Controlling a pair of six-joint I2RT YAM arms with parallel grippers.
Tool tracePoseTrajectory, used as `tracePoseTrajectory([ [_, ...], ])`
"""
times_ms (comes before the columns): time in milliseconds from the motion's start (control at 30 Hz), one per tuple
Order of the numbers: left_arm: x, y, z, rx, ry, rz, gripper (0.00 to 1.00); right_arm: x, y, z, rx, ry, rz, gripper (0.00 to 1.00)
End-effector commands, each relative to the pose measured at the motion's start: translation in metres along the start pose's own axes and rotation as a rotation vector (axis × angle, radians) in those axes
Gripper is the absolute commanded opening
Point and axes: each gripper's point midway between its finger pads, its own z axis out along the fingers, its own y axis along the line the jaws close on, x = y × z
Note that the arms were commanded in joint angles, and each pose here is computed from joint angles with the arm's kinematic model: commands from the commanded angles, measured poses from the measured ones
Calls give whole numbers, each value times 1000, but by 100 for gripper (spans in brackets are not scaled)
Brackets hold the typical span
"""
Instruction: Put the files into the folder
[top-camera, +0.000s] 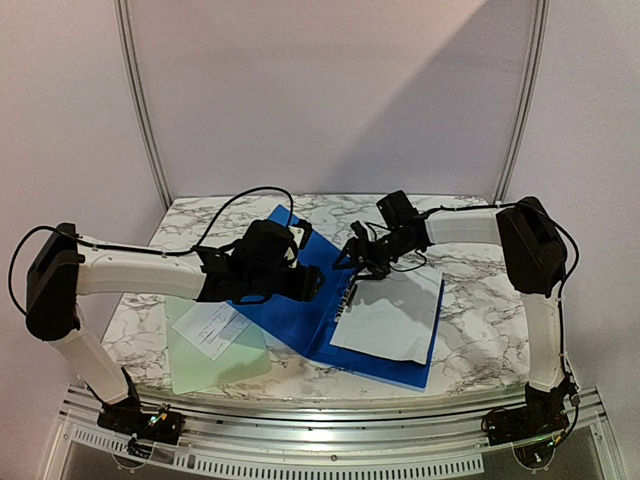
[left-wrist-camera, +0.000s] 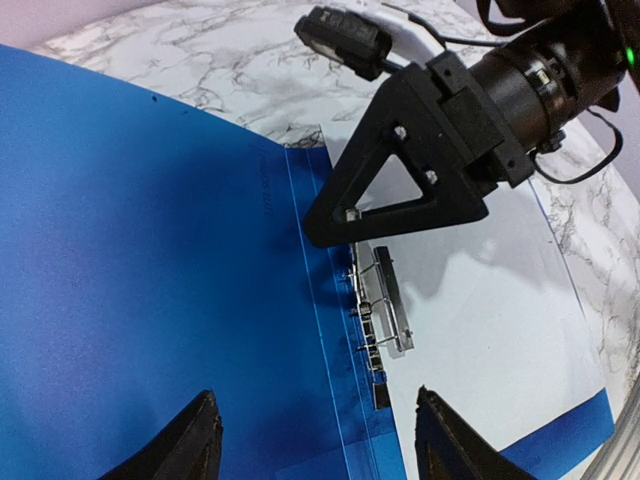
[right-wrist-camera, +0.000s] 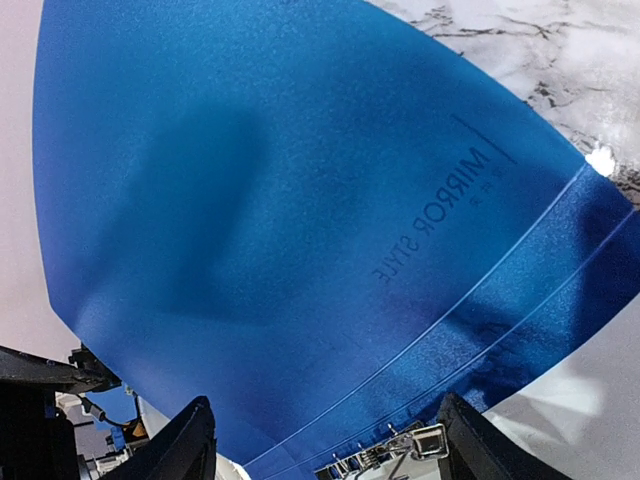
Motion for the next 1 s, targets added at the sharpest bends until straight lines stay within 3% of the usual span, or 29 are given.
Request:
tracePoseTrajectory([
  [0,-1,7,1,-11,-10,-4,66,2,12,4,-39,9,-19,75],
  [967,-5,10,-6,-21,-28,-5,66,46,67,10,-56,84,-112,73],
])
